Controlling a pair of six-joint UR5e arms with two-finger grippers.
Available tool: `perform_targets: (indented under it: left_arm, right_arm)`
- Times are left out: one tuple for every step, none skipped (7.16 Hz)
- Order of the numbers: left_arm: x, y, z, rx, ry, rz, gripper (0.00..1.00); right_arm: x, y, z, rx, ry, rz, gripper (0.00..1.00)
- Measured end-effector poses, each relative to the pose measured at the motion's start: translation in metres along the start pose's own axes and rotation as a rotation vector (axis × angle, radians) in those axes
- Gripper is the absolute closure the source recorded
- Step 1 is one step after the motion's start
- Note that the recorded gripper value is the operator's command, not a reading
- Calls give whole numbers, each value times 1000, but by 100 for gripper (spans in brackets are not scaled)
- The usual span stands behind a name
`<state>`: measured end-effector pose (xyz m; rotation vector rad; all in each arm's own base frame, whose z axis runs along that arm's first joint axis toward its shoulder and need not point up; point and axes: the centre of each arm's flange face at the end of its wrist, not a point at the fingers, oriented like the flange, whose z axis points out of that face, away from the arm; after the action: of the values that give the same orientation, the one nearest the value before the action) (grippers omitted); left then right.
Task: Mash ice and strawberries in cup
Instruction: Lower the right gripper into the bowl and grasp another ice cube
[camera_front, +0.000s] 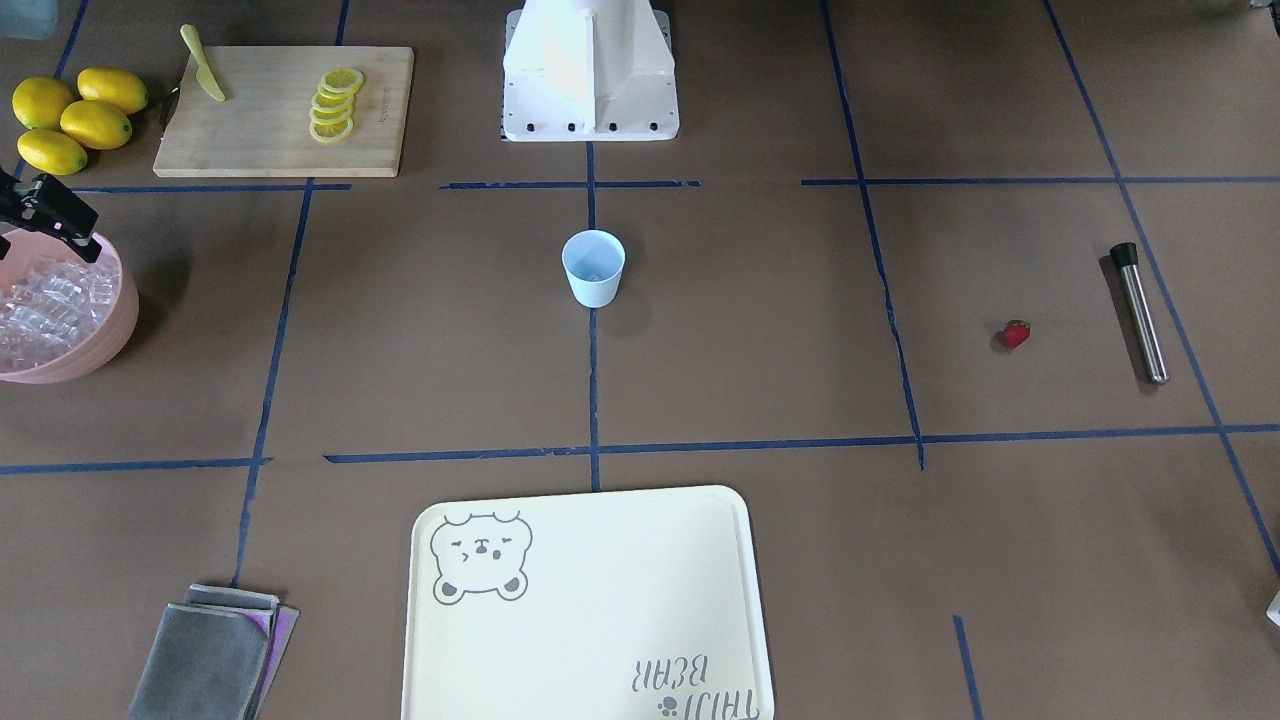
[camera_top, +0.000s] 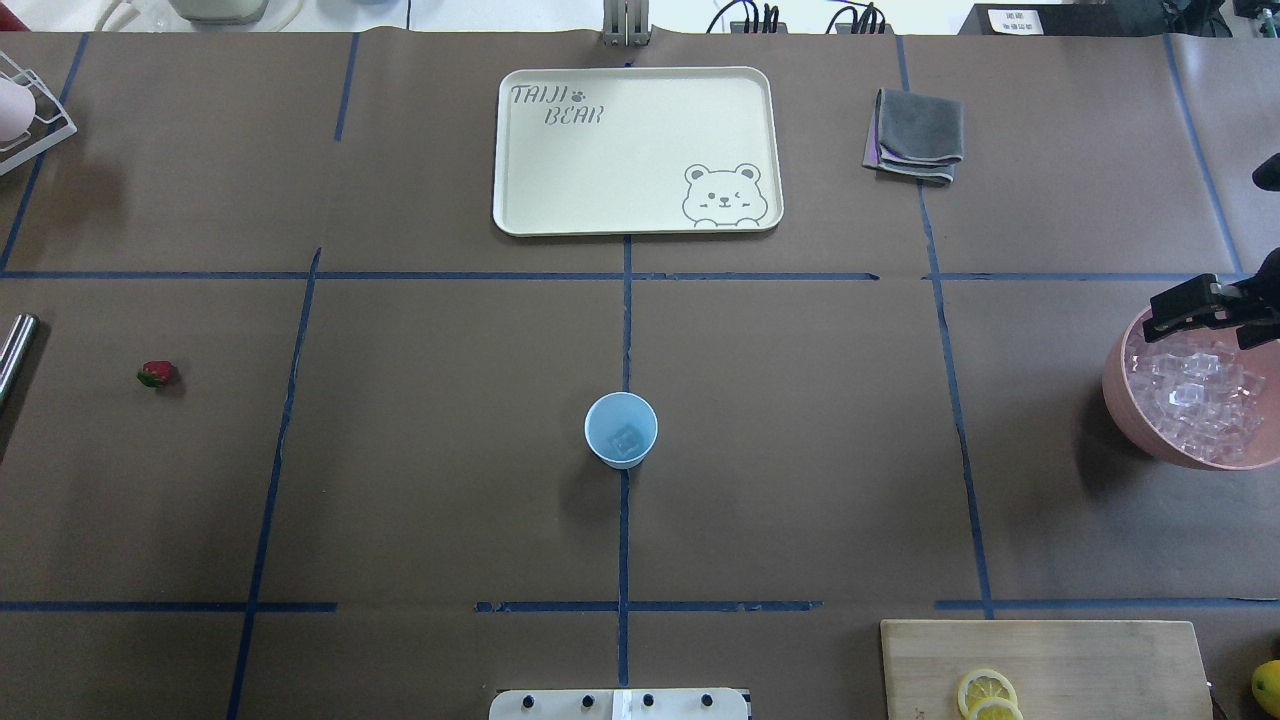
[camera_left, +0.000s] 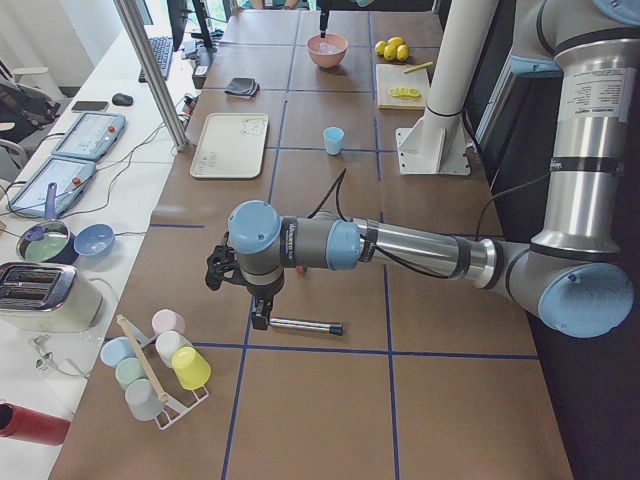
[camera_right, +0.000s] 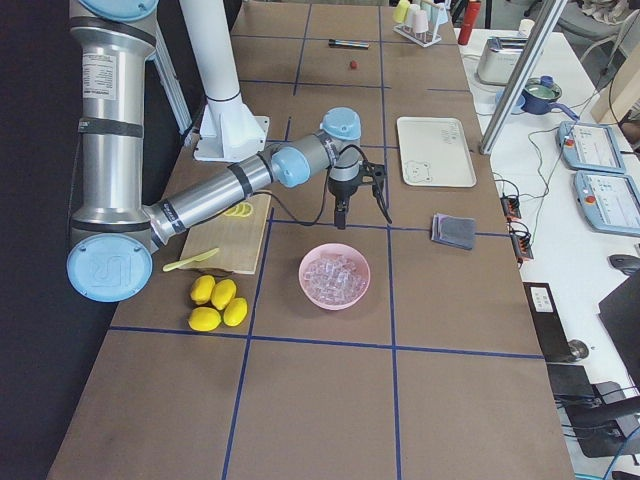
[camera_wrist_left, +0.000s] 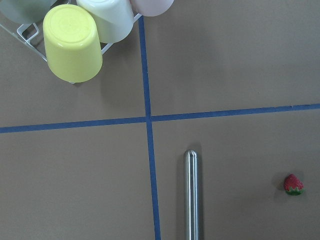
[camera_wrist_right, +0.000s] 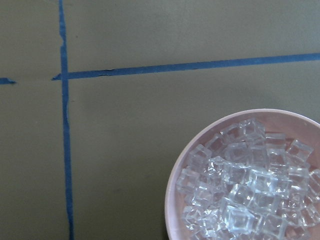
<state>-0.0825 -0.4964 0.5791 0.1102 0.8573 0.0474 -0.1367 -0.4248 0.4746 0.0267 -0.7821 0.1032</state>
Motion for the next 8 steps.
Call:
perform_targets:
  left_arm:
    - [0,0,0,1,-1,1,0]
    - [1,0,-1,2,-1,2,0]
    - [2,0,-2,3,-1,4,0]
    - [2,0,-2,4,-1,4,0]
    - [2,0,-2,4,-1,5,0]
    - [2,0,-2,4,-1,5,0]
    - [2,0,-2,4,-1,5,0]
    - [2,-1,-2,4,-1,5,0]
  right_arm:
    - [16,0,17,-8,3,5,1]
    - [30,-2,33,-20,10,15,1]
    - [39,-4,45,-32,19,25,2]
    - [45,-5,53,-44,27,30,4]
    - [47,-4,62,-58,34,31,6]
    - [48,-2,73,-78,44,27,9]
    - [46,2,83,-98,52,20,10]
    - [44,5,91,-113,56,11,15]
